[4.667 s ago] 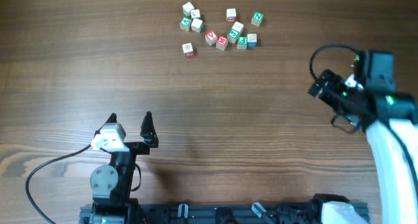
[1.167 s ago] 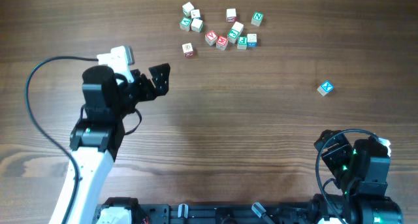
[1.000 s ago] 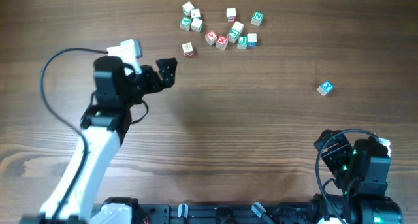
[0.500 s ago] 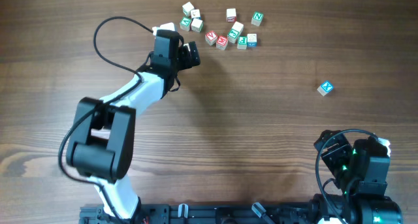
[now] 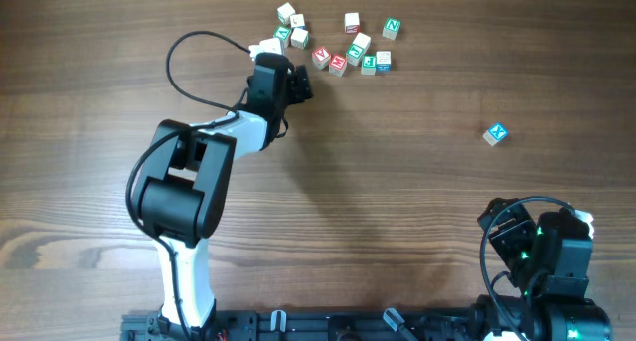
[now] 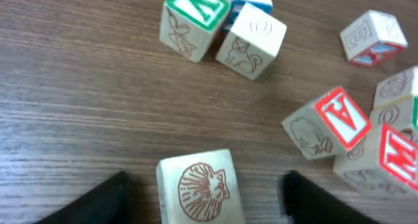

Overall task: Form a circle
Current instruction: 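Reach left gripper to pile and grasp white shell-picture block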

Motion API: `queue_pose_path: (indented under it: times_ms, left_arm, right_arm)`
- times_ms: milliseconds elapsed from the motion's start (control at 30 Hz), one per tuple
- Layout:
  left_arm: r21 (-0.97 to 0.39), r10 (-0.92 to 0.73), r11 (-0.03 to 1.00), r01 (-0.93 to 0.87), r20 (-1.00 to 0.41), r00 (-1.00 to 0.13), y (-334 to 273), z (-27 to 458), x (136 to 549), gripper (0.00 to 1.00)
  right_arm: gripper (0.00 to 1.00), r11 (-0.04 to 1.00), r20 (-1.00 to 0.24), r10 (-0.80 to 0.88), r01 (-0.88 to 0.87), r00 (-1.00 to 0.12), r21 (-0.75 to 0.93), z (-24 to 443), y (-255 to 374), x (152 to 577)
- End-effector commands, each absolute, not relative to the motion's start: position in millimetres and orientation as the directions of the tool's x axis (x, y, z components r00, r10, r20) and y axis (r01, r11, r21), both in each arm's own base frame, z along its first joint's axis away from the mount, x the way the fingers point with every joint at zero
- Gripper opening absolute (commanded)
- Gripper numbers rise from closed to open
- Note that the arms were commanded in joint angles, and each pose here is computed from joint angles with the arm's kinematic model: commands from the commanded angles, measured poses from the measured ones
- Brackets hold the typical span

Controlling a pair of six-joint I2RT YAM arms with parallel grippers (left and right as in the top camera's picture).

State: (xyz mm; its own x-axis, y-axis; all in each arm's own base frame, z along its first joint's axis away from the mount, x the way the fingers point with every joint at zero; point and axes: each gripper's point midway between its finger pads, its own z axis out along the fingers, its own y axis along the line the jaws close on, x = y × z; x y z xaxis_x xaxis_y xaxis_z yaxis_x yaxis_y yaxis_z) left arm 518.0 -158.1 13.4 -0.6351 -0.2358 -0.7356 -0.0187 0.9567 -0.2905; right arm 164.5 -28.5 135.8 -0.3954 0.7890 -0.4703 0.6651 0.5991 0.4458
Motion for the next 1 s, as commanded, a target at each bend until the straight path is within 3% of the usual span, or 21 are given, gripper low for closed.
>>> queue_pose_path:
  times_ms: [0,33,67,100,267,533,667,967]
  left_arm:
    - [-0.279,-0.232,0.960,-0.036,-0.714,-0.660,-156.9,-7.0,515.7,0.61]
    - [-0.279,-0.232,0.960,-0.035,-0.714,-0.660,-156.9,-7.0,515.7,0.58]
    - [-0.280,-0.232,0.959,-0.035,-0.716,-0.658,-157.0,-6.5,516.1,0.46]
    - [-0.278,-0.230,0.960,-0.033,-0.716,-0.659,-157.0,-6.5,516.1,0.41]
    - [-0.259,-0.200,0.966,-0.007,-0.731,-0.652,-158.6,2.1,516.6,0.24]
    - [-0.232,-0.155,0.972,0.022,-0.714,-0.682,-163.3,59.5,492.9,0.24]
    - [-0.211,-0.058,0.968,0.135,-0.714,-0.697,-200.8,89.7,463.4,0.27]
    - [-0.175,0.153,0.893,0.415,-0.748,-0.646,-310.1,86.8,411.4,0.27]
  right_arm:
    - [1.00,0.588,-0.478,0.794,0.673,-0.375,0.449,136.8,-30.9,164.2]
    - [1.00,0.588,-0.477,0.795,0.673,-0.376,0.449,136.6,-30.9,164.0]
    - [1.00,0.588,-0.477,0.794,0.673,-0.376,0.449,136.7,-30.9,164.2]
    - [1.00,0.588,-0.477,0.794,0.673,-0.376,0.449,136.7,-30.9,164.2]
    - [1.00,0.588,-0.477,0.794,0.673,-0.376,0.449,136.7,-30.9,164.2]
    - [1.00,0.588,-0.477,0.795,0.673,-0.375,0.449,136.7,-30.9,164.2]
    - [0.99,0.588,-0.477,0.794,0.673,-0.376,0.449,136.6,-30.9,164.1]
    - [1.00,0.588,-0.477,0.795,0.673,-0.376,0.449,136.6,-30.9,164.1]
